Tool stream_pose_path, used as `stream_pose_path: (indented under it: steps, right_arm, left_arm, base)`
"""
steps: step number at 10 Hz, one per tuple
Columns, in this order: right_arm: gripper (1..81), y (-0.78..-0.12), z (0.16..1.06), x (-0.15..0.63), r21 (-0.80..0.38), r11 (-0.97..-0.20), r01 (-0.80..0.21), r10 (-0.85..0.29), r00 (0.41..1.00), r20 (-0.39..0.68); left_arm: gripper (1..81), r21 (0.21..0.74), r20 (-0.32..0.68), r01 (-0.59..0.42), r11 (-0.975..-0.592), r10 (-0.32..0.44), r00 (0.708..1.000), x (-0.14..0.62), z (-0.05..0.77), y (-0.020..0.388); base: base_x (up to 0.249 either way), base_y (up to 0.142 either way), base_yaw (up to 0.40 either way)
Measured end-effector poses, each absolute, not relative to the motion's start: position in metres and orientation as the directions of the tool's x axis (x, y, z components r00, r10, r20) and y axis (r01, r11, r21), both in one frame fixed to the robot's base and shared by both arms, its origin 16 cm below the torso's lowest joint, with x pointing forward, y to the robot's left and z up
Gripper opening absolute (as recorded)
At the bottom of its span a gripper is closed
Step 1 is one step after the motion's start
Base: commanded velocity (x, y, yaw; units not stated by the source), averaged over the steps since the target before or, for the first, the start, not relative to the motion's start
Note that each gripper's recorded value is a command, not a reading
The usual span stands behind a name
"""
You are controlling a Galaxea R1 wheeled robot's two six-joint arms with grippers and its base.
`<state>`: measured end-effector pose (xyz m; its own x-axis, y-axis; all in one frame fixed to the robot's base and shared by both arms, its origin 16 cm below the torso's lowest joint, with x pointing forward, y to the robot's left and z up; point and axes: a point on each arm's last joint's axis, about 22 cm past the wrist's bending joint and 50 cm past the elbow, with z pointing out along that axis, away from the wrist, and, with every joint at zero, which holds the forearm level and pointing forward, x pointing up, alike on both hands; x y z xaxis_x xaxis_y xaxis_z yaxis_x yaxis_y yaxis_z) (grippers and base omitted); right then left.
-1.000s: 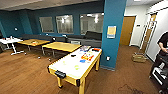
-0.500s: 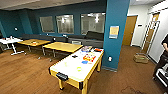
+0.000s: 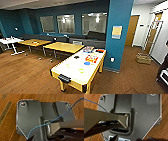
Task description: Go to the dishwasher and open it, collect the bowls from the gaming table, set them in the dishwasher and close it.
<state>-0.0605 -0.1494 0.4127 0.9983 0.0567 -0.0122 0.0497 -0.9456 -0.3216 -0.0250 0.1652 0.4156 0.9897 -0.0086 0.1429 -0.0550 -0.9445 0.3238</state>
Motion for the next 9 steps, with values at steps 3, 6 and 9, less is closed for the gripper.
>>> stream_pose_path:
  steps: [3, 6, 9]
  right_arm:
    - [81.1, -0.1494, 0.4127, -0.0601, -0.322, -0.946, 0.050, 0.057, 0.998, -0.012]
    - [81.1, -0.1521, 0.4123, -0.0601, -0.318, -0.947, 0.049, 0.056, 0.998, -0.012]
    - [81.1, -0.1561, 0.4118, -0.0609, -0.313, -0.948, 0.049, 0.056, 0.998, -0.013]
  left_arm:
    - [81.1, 0.324, 0.144, -0.055, -0.945, -0.008, 0.990, -0.0244, 0.4157, 0.1652]
    - [81.1, 0.324, 0.143, -0.055, -0.944, -0.008, 0.990, -0.0248, 0.4156, 0.1651]
    - [81.1, 0.324, 0.143, -0.055, -0.945, -0.008, 0.990, -0.0249, 0.4156, 0.1652]
  base:
    - [0.103, 0.099, 0.000]
    - [0.103, 0.099, 0.000]
    - [0.102, 0.099, 0.000]
